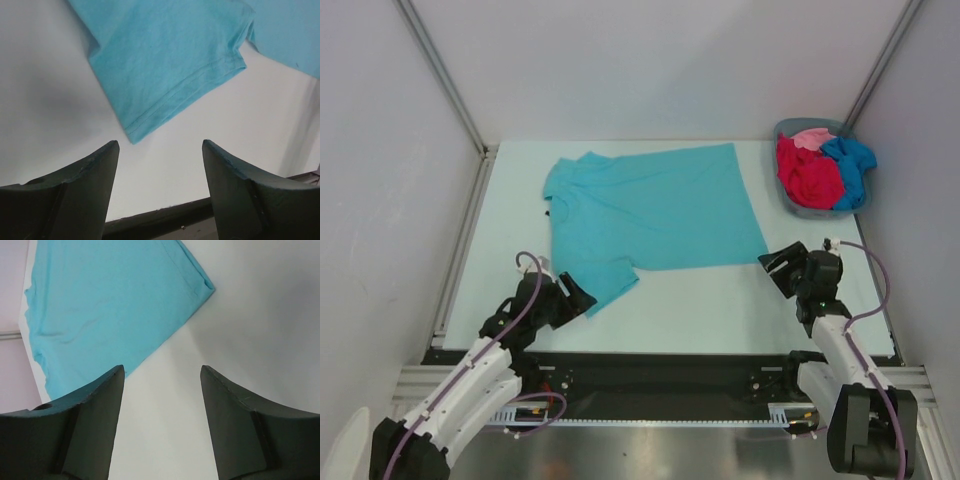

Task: Fold and stack the t-shirts
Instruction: Fold the tshirt

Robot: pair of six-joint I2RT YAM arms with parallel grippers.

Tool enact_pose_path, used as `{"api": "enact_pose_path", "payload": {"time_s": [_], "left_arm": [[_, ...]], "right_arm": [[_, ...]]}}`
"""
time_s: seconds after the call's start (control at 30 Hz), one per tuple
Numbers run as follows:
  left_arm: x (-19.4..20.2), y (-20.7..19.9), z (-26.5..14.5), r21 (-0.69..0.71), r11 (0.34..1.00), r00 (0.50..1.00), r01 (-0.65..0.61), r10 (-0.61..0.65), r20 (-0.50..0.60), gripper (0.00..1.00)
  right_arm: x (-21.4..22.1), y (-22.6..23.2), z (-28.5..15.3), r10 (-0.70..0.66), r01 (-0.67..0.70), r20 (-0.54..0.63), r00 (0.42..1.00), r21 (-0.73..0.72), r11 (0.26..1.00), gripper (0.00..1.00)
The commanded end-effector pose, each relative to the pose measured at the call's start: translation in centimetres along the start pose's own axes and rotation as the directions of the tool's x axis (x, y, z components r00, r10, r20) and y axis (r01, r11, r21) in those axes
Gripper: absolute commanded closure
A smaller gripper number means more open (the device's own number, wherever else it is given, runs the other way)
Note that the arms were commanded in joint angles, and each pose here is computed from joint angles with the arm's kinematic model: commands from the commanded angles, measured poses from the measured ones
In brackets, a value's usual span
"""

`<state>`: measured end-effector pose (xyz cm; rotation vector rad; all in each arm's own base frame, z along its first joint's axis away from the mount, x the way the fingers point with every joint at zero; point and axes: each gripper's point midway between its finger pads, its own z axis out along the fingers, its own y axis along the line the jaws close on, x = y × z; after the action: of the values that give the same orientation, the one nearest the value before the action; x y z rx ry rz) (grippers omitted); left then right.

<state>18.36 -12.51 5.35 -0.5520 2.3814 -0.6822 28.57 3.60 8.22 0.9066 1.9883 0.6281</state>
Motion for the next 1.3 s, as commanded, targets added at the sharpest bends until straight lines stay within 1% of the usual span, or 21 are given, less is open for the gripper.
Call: {"api": "enact_pose_path", "payload": {"time_s": [0.0,0.13,0.23,0.4,0.57,0.63,0.9,1.1,1.2,1.27], "left_arm": [[0.9,-0.2,-0.2,0.046,0.998,0.999,0.047,-0.047,-0.007,0.26],[1.5,0.2,0.1,0.062,0.995,0.997,0.08,-0.079,-0.013,0.31],[2.4,1.3,0.9,0.038,0.996,0.996,0.08,-0.079,-0.03,0.33],[2.8,1.9,1.5,0.019,0.996,0.996,0.083,-0.082,-0.043,0.32],[2.9,2.5,2.0,0.0,0.998,0.997,0.069,-0.069,-0.034,0.31],[3.3,2.9,2.4,-0.021,0.997,0.996,0.069,-0.07,-0.054,0.31],[2.8,2.5,3.5,-0.018,0.998,0.997,0.06,-0.061,-0.053,0.31],[2.6,2.0,4.0,-0.017,0.998,0.996,0.056,-0.057,-0.062,0.31],[2.4,1.8,4.0,-0.012,0.999,0.997,0.052,-0.053,-0.057,0.32],[2.3,1.7,4.0,-0.011,0.999,0.997,0.053,-0.053,-0.059,0.32]], "right_arm": [[0.4,-0.1,-0.4,0.033,-0.034,-0.012,0.999,-0.026,0.999,0.32],[0.8,-0.5,-0.5,0.048,-0.048,-0.02,0.999,-0.029,0.998,0.32],[1.0,-0.8,-0.5,0.042,-0.042,-0.019,0.999,-0.024,0.999,0.32],[1.0,-1.1,-0.3,0.048,-0.049,-0.021,0.999,-0.019,0.999,0.32],[0.8,-1.8,0.2,0.06,-0.06,-0.007,0.998,-0.009,0.998,0.32],[0.9,-2.3,0.5,0.075,-0.075,-0.011,0.997,-0.001,0.997,0.32],[-0.2,-2.7,1.1,0.102,-0.102,0.02,0.995,0.002,0.995,0.32],[-0.5,-3.2,2.5,0.155,-0.156,0.029,0.987,0.021,0.988,0.32],[-0.8,-3.6,3.2,0.187,-0.189,0.048,0.981,0.035,0.981,0.32],[-1.9,-3.0,4.1,0.204,-0.206,0.076,0.976,0.02,0.978,0.32]]}}
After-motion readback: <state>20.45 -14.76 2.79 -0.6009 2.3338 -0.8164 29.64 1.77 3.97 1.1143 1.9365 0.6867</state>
